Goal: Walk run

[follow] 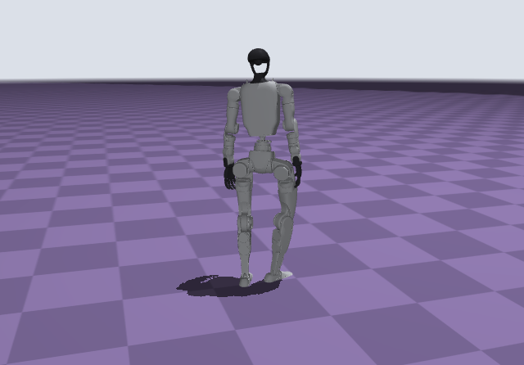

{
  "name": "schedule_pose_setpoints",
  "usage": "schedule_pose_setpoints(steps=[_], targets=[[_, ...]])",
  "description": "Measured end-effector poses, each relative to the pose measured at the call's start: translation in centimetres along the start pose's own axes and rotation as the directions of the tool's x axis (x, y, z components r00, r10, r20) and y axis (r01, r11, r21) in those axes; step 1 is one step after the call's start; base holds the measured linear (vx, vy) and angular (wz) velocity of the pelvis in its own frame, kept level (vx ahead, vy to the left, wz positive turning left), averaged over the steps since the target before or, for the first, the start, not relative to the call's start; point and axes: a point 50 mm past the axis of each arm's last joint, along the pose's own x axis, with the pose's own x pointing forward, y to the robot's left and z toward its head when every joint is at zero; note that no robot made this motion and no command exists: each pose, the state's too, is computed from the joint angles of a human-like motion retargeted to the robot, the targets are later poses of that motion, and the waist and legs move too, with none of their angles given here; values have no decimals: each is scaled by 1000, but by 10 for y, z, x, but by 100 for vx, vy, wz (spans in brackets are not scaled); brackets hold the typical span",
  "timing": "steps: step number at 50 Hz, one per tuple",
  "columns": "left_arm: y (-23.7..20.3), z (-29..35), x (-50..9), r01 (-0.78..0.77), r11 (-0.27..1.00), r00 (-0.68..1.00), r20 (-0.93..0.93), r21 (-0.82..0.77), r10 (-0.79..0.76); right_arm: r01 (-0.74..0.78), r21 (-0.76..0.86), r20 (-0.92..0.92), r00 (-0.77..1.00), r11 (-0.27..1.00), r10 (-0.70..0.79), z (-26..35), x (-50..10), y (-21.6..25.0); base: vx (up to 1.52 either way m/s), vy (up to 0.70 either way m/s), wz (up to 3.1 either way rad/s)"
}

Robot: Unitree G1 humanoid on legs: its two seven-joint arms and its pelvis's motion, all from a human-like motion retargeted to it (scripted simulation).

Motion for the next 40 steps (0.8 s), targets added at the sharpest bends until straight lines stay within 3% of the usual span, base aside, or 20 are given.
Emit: schedule_pose_setpoints(steps=[10,23,35,40], targets=[[-29,-30,-7,109,992,992,-50,-69,-112,-19,73,-205,978,997,34,-45,-11,2,16,-16,-162],[-43,-52,-14,66,997,985,-158,-31,-70,-34,11,-36,999,999,34,-5,0,4,-1,-8,-211],[-25,-36,-8,38,997,994,-98,-68,-45,-91,-105,46,994,990,96,18,3,10,-14,4,-271],[-6,-24,-6,-44,993,998,-38,-111,40,2,22,108,994,1000,-4,24,3,7,-34,1,-299]])
